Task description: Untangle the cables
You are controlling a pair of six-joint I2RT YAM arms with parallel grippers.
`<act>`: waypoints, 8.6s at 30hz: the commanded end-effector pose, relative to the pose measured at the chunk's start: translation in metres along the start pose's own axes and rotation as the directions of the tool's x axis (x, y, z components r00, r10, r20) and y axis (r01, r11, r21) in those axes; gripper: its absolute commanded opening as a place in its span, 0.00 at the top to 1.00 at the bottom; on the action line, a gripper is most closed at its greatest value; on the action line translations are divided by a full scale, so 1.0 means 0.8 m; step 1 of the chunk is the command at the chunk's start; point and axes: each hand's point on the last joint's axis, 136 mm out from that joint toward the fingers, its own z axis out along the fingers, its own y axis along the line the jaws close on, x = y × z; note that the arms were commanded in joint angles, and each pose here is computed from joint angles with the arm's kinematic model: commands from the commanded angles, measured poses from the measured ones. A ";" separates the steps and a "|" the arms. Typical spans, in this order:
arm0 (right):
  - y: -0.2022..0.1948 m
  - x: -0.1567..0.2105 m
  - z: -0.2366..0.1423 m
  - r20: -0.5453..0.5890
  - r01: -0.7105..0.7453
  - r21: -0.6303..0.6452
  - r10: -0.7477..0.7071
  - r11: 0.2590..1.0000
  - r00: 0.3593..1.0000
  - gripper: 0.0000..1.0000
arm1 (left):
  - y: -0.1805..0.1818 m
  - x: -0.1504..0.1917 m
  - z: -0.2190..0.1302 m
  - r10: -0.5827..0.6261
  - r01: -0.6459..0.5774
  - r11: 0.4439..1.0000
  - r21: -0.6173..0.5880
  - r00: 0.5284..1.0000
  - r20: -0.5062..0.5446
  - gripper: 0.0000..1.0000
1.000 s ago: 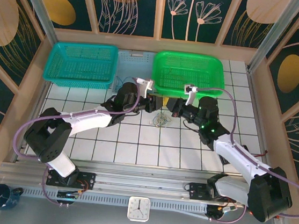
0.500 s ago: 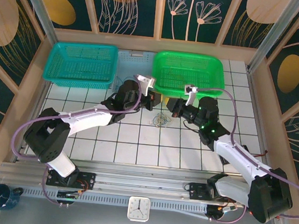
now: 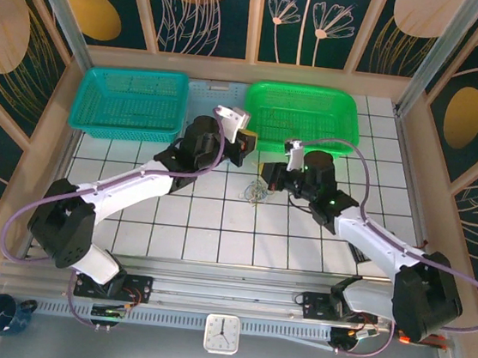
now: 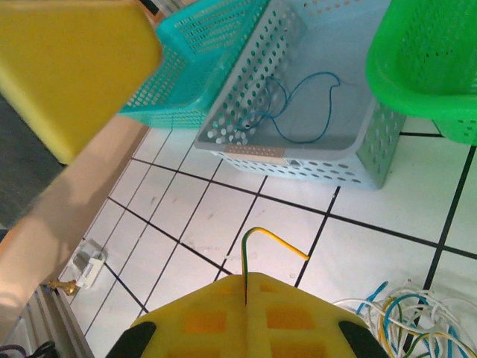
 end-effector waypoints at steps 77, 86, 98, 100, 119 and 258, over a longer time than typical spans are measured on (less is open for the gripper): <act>-0.125 0.068 -0.007 0.045 -0.255 0.245 0.252 0.935 0.967 0.64 | 0.044 0.154 -0.011 -0.370 0.355 0.927 -0.119 0.916 -0.157 0.01; -0.108 0.072 0.008 0.001 -0.244 0.198 0.249 0.949 0.969 0.64 | 0.045 0.177 -0.004 -0.390 0.374 0.920 -0.113 0.895 -0.217 0.13; -0.104 0.088 0.014 -0.030 -0.247 0.198 0.258 0.949 0.966 0.60 | 0.043 0.196 0.004 -0.393 0.382 0.919 -0.094 0.881 -0.265 0.25; -0.105 0.090 0.016 -0.035 -0.250 0.197 0.261 0.948 0.965 0.60 | 0.043 0.196 0.007 -0.391 0.381 0.920 -0.092 0.880 -0.270 0.24; -0.109 0.096 0.031 -0.034 -0.288 0.181 0.299 0.940 0.954 0.52 | 0.047 0.232 0.041 -0.392 0.386 0.918 -0.093 0.845 -0.363 0.18; -0.126 0.107 0.038 0.047 -0.631 -0.032 0.632 0.775 0.774 0.47 | 0.072 0.267 0.046 -0.324 0.278 0.946 -0.168 0.845 -0.426 0.38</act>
